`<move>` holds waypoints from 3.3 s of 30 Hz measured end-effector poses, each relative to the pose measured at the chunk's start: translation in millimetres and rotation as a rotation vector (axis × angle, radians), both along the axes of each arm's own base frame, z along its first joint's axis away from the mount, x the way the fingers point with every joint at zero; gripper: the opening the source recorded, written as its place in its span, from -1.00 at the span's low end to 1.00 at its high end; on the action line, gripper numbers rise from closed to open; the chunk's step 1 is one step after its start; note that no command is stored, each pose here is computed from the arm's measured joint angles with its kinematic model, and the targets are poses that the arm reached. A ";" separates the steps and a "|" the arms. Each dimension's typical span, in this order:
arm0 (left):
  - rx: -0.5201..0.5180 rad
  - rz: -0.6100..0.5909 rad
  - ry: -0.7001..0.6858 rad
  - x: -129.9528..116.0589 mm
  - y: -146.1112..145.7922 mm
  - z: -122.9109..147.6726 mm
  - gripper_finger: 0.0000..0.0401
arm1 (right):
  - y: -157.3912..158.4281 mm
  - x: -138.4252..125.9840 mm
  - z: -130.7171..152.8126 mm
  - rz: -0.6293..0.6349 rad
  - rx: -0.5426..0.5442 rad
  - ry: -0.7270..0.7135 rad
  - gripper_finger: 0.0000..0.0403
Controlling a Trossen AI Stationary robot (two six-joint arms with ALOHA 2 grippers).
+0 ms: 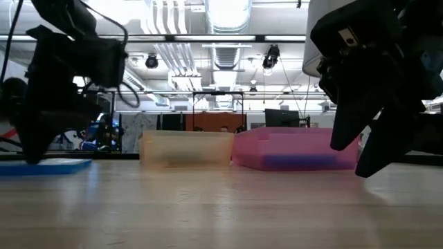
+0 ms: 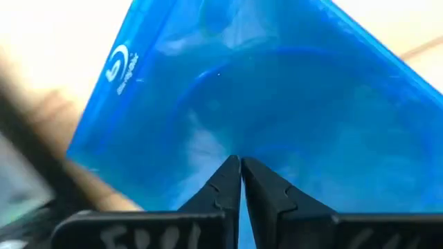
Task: Pick & place jewel cases by type
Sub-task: Put the blue cd case into the pink bin
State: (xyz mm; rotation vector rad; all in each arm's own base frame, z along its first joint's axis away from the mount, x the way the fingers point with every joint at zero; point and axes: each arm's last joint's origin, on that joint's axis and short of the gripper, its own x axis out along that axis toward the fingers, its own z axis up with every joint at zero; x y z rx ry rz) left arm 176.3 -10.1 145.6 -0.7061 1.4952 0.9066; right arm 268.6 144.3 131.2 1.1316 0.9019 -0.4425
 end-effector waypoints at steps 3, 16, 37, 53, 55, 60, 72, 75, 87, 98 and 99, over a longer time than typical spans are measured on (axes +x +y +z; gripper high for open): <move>-0.056 0.075 -0.187 19.5 -4.9 2.6 -0.99 | 0.0 0.0 0.0 -0.001 0.001 0.001 0.01; -0.041 -0.201 -0.702 67.2 -9.0 102.6 -0.99 | 4.2 -1.4 0.9 0.043 0.031 0.007 0.01; -0.031 -0.310 -0.299 57.1 15.6 30.0 -0.34 | 47.8 83.6 -6.9 -0.260 0.118 -0.171 0.45; -0.433 -0.475 -0.579 39.2 -33.3 -1.8 -0.34 | 39.6 157.6 -25.1 -0.676 0.165 0.027 0.41; -0.500 -0.519 -0.608 39.0 -43.0 2.0 -0.34 | 38.9 159.3 -26.4 -0.681 0.154 0.042 0.39; -0.585 -0.591 -0.730 41.4 -66.1 12.1 -0.34 | 37.6 159.6 -27.0 -0.745 0.153 0.013 0.34; -0.549 -0.607 -0.985 40.9 -88.1 42.7 -0.34 | 39.6 161.8 -23.8 -0.711 0.122 -0.010 0.25; -0.386 -0.550 -0.803 25.5 -77.6 31.9 -0.34 | 42.9 160.3 -23.8 -0.703 0.119 -0.009 0.25; -0.410 -0.444 -0.656 7.5 -76.7 -9.8 -0.34 | 39.2 162.0 -23.4 -0.616 0.091 0.021 0.23; -0.463 -0.384 -0.906 24.4 -83.8 -13.4 -0.34 | 35.7 163.6 -23.3 -0.541 0.066 0.045 0.23; -0.478 -0.383 -0.923 25.3 -84.6 -11.9 -0.34 | 35.7 163.3 -23.4 -0.531 0.061 0.050 0.23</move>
